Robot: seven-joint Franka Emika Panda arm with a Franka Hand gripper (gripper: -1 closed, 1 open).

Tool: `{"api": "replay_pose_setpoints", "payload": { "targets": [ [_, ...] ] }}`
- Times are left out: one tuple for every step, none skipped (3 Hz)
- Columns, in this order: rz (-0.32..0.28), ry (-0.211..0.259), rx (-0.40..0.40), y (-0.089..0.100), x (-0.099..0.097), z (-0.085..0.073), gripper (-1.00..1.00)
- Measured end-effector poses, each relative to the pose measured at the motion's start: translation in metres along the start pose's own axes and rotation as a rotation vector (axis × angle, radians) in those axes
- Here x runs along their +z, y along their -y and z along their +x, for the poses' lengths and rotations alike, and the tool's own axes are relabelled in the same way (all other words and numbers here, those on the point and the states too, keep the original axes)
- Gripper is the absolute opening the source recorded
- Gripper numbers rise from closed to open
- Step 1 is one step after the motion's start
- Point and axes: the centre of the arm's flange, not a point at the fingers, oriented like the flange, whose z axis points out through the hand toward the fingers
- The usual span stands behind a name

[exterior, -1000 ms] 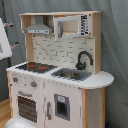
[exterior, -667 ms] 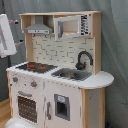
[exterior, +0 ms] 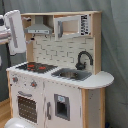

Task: Play with the kitchen

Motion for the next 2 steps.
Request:
{"api": "replay_pose_setpoints", "payload": {
  "targets": [
    [0.030, 0.027, 0.029, -0.030, 0.023, -0.016, 1.00],
    [0.063, 0.056, 0.050, -0.053, 0.047, -0.034, 1.00]
  ]
}}
